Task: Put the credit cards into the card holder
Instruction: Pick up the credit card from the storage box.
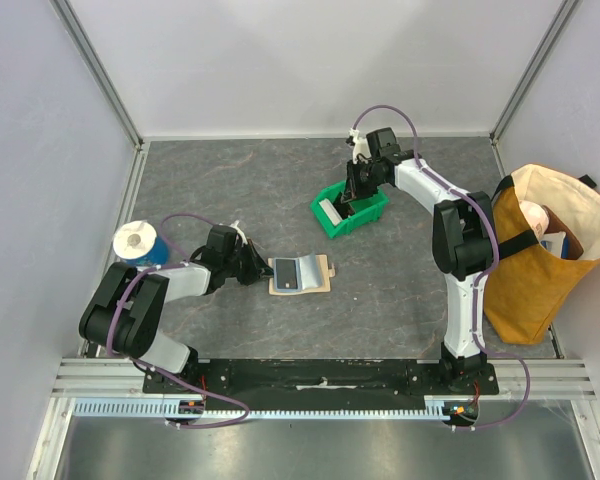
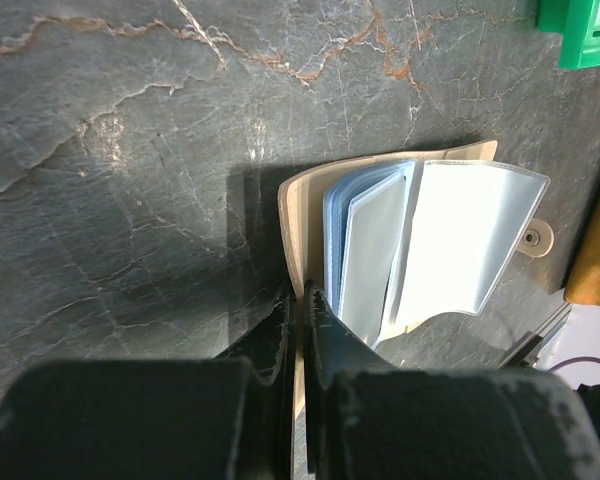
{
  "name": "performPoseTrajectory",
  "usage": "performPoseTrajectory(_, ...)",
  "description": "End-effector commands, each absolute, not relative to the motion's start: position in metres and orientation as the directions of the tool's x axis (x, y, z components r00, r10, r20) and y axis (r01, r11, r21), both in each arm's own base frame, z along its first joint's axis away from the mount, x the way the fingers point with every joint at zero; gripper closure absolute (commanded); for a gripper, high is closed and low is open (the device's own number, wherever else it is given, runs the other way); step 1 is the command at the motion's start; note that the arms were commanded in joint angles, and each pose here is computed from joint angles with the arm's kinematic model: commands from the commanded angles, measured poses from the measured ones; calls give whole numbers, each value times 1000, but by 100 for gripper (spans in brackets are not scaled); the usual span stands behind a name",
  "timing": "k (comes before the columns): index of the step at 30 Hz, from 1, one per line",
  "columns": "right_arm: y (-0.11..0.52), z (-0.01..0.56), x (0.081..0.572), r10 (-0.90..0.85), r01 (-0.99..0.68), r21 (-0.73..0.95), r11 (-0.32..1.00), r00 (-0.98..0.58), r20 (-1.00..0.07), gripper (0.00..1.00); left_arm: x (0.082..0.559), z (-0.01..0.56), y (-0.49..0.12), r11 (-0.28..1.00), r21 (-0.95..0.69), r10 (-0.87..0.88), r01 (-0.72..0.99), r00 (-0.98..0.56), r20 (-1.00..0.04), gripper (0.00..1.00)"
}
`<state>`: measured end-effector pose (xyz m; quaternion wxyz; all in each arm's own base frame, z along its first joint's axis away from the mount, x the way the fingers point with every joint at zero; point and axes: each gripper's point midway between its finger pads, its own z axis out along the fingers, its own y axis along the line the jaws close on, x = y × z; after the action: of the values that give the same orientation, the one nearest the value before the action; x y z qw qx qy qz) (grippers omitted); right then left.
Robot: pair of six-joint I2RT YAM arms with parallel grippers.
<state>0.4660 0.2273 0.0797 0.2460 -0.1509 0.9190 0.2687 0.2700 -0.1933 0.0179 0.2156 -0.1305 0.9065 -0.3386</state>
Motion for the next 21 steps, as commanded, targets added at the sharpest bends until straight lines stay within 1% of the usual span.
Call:
performPoseTrajectory(1,218,91,479,-192,-417,274,867,-786,-587,96,277,23,-197,737,-675,-352,-32,-871,-343,98)
performPoseTrajectory(6,226,78,471,-304,-453,120,883,-749,-588,96,277,22,-196,738,-674,-354,-35,-871,-342,98)
performPoseTrajectory(10,224,69,467,-323,-443,83,893,-757,-569,92,277,22,-197,738,-674,-354,-35,-871,-342,98)
performPoseTrajectory(17,221,67,462,-330,-437,72,897,-767,-550,89,277,21,-197,736,-676,-353,-38,-874,-335,98)
performPoseTrajectory(21,220,65,460,-359,-460,60,886,-761,-540,84,277,21,-197,736,-676,-351,-36,-874,-335,98)
